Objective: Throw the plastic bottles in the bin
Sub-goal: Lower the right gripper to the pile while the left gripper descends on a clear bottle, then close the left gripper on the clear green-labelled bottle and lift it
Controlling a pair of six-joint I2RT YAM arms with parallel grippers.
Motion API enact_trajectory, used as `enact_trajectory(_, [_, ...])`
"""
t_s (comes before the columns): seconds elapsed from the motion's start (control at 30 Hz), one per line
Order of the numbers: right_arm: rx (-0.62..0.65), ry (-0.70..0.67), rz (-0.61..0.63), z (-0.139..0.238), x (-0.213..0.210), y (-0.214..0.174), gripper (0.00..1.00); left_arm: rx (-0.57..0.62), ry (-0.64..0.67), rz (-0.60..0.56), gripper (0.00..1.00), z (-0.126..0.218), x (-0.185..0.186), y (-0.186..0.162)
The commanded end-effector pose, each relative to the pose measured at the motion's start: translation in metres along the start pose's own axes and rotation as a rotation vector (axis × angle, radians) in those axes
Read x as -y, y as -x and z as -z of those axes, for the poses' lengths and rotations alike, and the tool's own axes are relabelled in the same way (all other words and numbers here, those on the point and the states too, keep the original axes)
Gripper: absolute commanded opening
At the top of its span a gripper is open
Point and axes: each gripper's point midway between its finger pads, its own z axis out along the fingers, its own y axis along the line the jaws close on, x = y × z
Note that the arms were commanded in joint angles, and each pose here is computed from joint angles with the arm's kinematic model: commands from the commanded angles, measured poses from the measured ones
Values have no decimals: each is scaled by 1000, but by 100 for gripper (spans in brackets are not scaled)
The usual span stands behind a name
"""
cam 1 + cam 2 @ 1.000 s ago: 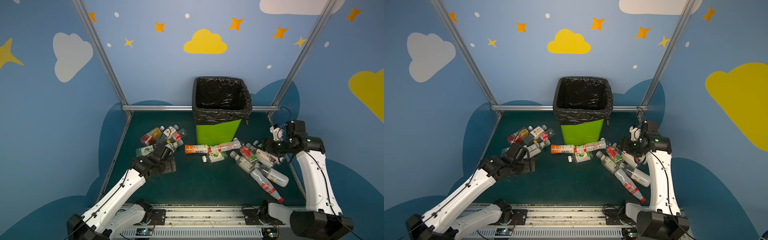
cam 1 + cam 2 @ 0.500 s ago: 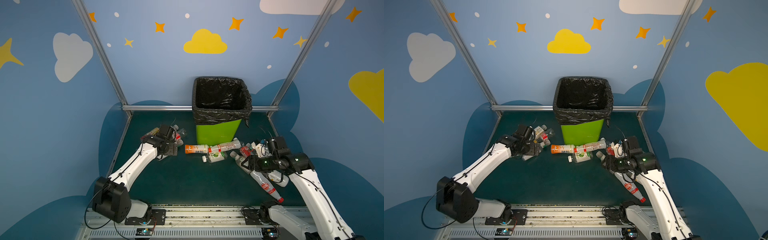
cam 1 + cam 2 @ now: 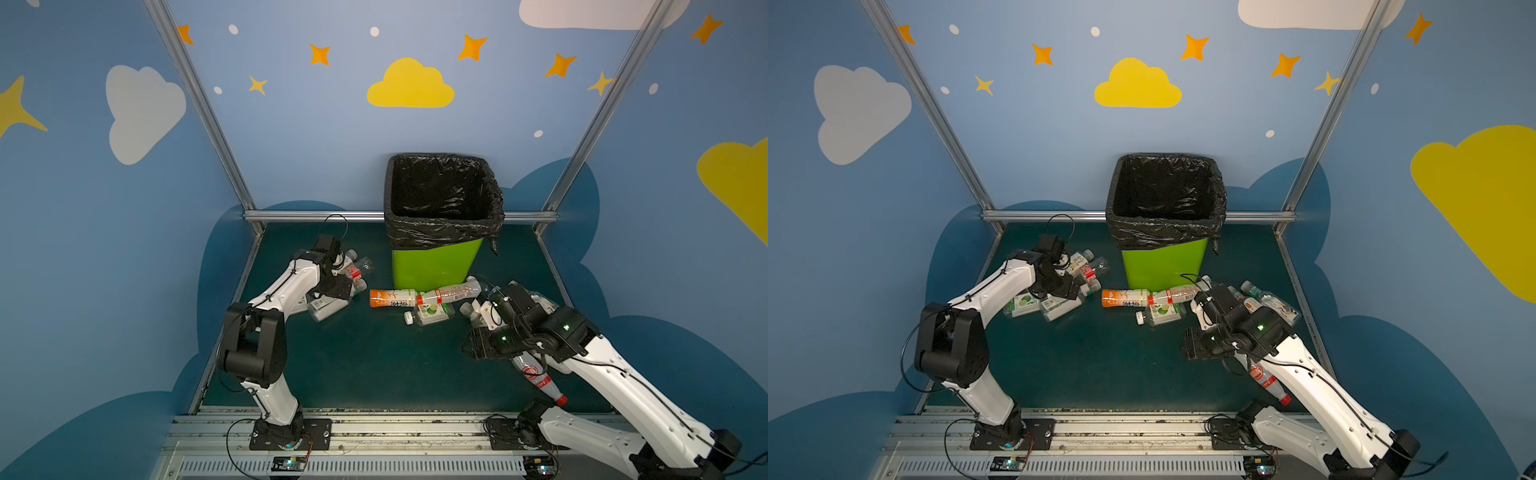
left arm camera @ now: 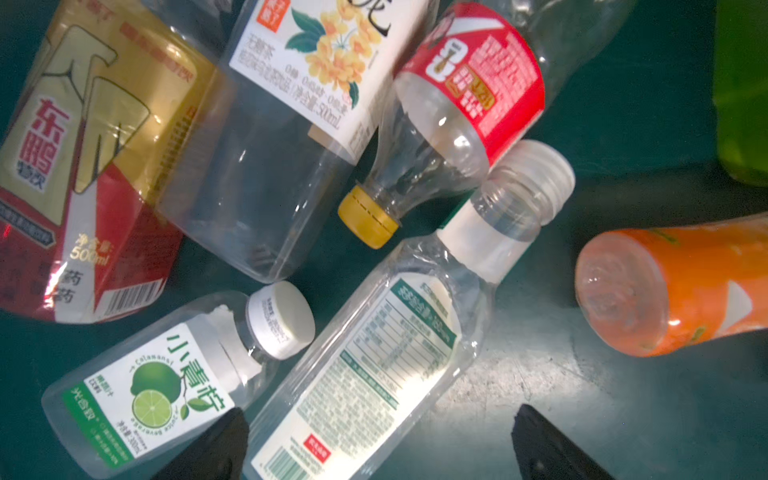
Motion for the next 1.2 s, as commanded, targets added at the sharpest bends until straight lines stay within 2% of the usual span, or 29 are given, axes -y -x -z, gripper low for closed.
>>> enact_trajectory(0.0, [59,-20,5,8,-7,15,62,-81,-42,-60,100,-8,5,-10])
enact_trajectory(0.3, [55,-33,32,8,-14,19,62,-159,-34,-69,100,-30,1,-18])
enact_trajectory(0.67, [49,-43,40,3,-16,23,63,-196,-82,-9,97,-39,10,-32])
enact_trajectory(0.83, [47,-51,43,3,-16,24,63,-196,-93,19,85,-39,12,-34])
enact_trajectory(1.07, [55,-54,49,5,-14,23,63,-199,-115,55,78,-34,16,-38])
enact_trajectory(1.13, [61,-60,49,7,-12,22,63,-197,-125,72,72,-31,18,-41])
enact_trajectory(1.17, [65,-60,50,8,-12,22,63,-196,-133,78,64,-29,19,-42])
